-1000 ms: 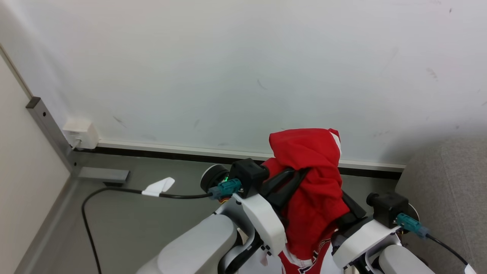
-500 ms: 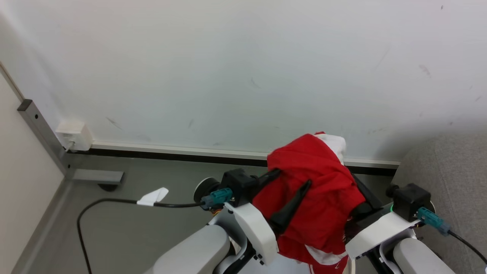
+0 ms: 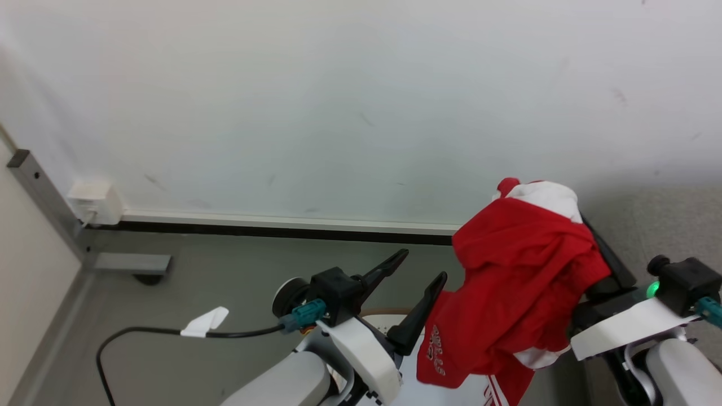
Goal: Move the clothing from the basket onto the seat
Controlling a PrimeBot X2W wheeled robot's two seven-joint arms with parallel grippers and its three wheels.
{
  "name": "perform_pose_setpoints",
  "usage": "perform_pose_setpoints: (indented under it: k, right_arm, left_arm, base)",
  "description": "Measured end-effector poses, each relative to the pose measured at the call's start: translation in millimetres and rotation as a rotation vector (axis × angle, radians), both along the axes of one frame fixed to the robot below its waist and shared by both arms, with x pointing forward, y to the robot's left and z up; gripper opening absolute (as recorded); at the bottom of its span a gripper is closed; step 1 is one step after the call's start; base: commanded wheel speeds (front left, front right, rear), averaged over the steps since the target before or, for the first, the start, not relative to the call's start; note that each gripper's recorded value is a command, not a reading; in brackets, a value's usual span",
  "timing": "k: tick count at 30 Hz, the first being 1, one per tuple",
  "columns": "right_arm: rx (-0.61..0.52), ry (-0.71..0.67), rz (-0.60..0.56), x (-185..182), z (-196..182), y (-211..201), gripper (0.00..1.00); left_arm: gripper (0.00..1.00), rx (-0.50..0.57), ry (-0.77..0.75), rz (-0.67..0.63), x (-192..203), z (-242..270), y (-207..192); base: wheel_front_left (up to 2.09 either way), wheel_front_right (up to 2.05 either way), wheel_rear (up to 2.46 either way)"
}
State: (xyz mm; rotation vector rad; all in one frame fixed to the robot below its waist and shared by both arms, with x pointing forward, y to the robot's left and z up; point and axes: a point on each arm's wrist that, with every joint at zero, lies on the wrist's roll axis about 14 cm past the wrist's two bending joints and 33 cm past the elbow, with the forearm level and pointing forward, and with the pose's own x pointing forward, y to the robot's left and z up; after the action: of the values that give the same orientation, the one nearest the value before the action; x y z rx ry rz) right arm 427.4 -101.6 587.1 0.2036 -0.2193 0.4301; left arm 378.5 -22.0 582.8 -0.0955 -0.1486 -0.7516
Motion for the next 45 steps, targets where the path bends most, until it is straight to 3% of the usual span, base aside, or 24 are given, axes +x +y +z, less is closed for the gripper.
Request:
perform_pose_setpoints:
  k: [11, 20, 35, 45]
  right_arm:
    - [-0.069, -0.092, -0.194, -13.1, 31.7, -85.0, 0.00]
    - [-0.111, -0.128, -0.367, -45.4, 52.0, -146.3, 0.00]
    - [-0.136, -0.101, -0.564, -93.4, 50.7, -196.3, 0.00]
    - [-0.162, -0.089, -0.567, -83.3, 48.0, -194.3, 0.00]
  left_arm:
    - [1.00, -0.022, -0.041, -0.147, -7.7, 8.4, -45.1]
    - [1.00, -0.028, -0.053, -0.323, -19.9, 6.2, -95.9]
    - [1.00, -0.026, -0.021, -0.528, -37.3, -13.3, -152.8]
    - [1.00, -0.024, -0.008, -0.549, -28.4, -22.5, -158.0]
  base:
    - [0.00, 0.00, 0.00]
    - [0.00, 0.00, 0.00]
    - [0.00, 0.00, 0.00]
    - [0.00, 0.00, 0.00]
